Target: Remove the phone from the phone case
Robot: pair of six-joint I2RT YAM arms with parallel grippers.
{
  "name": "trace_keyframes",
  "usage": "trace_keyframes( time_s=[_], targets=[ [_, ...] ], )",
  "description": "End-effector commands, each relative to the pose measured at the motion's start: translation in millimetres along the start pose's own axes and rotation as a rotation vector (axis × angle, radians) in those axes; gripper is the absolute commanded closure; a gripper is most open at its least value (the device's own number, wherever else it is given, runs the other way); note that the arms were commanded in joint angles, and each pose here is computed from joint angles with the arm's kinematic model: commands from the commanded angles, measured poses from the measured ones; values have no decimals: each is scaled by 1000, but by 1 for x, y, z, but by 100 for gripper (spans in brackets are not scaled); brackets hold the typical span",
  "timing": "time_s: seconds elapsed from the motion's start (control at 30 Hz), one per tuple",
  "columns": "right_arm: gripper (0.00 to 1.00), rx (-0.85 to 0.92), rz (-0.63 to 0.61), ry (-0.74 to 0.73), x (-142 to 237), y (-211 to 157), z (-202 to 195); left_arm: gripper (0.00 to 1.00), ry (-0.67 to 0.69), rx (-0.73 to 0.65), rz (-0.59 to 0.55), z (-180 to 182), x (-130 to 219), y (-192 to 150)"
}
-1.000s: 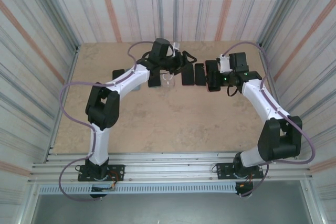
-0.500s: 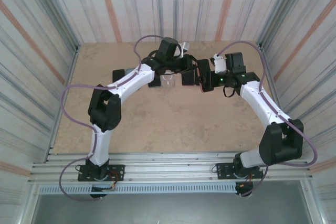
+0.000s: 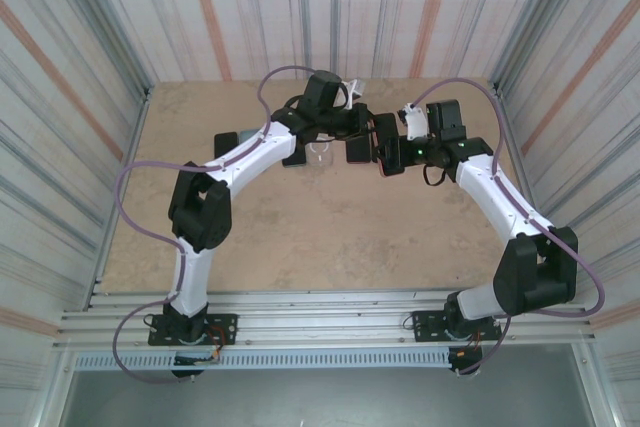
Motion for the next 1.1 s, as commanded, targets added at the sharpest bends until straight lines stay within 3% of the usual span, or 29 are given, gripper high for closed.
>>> trace_keyframes(
  time_s=[0.0,0.33,0.5,0.73,0.9,1.07],
  targets=[
    [59,31,-69,61,14,14,18,93,-40,-14,-5,-15,4,6],
    [27,27,-95,73,14,11,18,100,-71,16,-65,-20,20,24],
    [16,30,-123,79,19,10,19,100,-84,30,-107,-22,30,35],
    [12,-60,-235,89,45,12,12,100,-80,97,-244,-16,53,56],
    [12,-248,-375,199,69,18,2,100,-163,200,-339,-16,69,72],
    [12,-389,-423,287,79,22,0,100,-233,252,-368,-25,78,81]
  ],
)
Point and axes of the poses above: each hand's point on the last joint's axis, 136 mm out from that joint toward the fingers, its own x axis back along the fingers, its own z axis along the line the jaws close on, y = z × x, the point moved 3 cm from there along x, back along the fingers, and after that the axes turned 8 degrees about -x, right-handed, at the moved point
